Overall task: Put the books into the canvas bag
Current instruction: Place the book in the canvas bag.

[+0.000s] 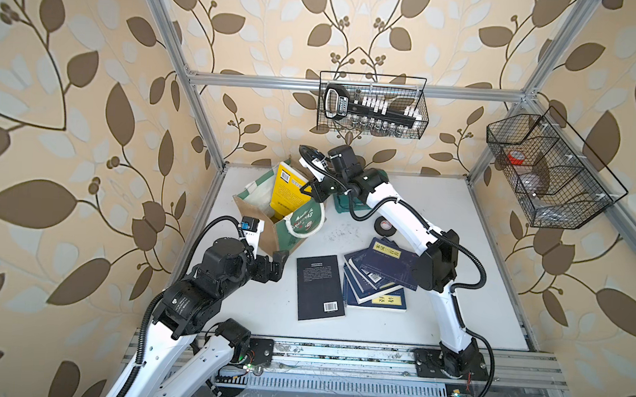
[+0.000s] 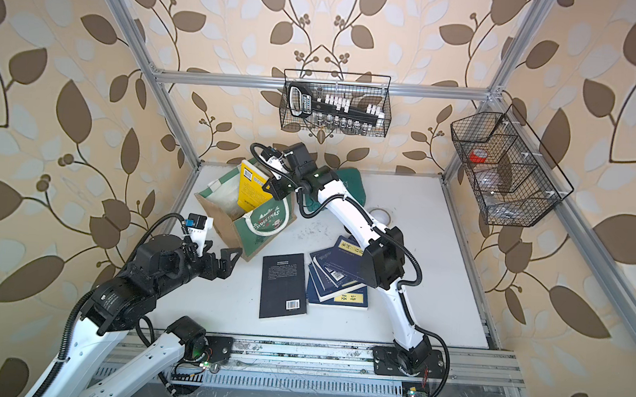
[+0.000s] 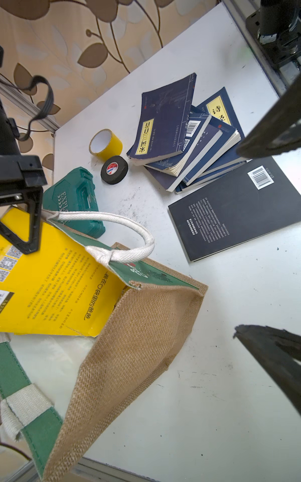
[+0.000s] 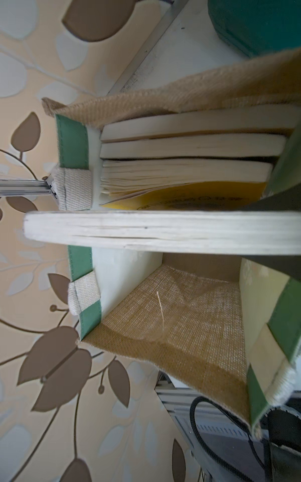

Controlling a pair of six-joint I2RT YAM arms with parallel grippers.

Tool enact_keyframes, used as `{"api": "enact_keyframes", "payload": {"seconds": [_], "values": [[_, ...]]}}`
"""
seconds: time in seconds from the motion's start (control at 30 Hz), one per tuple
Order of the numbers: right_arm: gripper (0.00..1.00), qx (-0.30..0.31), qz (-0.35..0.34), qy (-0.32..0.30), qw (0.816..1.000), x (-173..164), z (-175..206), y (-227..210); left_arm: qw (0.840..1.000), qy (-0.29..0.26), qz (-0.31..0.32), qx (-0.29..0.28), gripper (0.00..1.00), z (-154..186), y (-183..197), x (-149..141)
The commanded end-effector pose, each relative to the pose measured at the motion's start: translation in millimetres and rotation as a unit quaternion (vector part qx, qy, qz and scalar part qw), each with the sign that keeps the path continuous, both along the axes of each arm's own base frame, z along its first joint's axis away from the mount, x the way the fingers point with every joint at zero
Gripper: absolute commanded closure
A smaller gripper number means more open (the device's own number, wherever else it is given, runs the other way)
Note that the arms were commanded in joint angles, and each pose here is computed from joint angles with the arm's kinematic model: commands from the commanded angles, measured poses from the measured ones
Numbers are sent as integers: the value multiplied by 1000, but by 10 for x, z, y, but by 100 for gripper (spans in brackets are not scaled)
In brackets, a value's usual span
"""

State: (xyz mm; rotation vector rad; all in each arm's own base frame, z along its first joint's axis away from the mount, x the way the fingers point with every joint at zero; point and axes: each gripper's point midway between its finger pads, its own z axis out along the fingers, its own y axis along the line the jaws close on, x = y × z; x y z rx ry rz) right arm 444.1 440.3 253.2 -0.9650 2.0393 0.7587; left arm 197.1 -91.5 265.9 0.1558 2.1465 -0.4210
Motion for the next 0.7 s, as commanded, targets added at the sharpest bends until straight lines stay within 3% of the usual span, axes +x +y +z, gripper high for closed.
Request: {"api": "enact_keyframes", "payload": {"seconds": [0.0,0.33,0.67], "values": [[100,7,-27,-83,996,124,288,150,1000,-20,8,0,1,80,34,27],[99,-16,-61,-107,992,236,94,253,1000,-22,9,-2,1,90,37,26],[69,-25,-72,-101,992,268,-9,244,1000,-24,11,-2,1,93,51,22]]}}
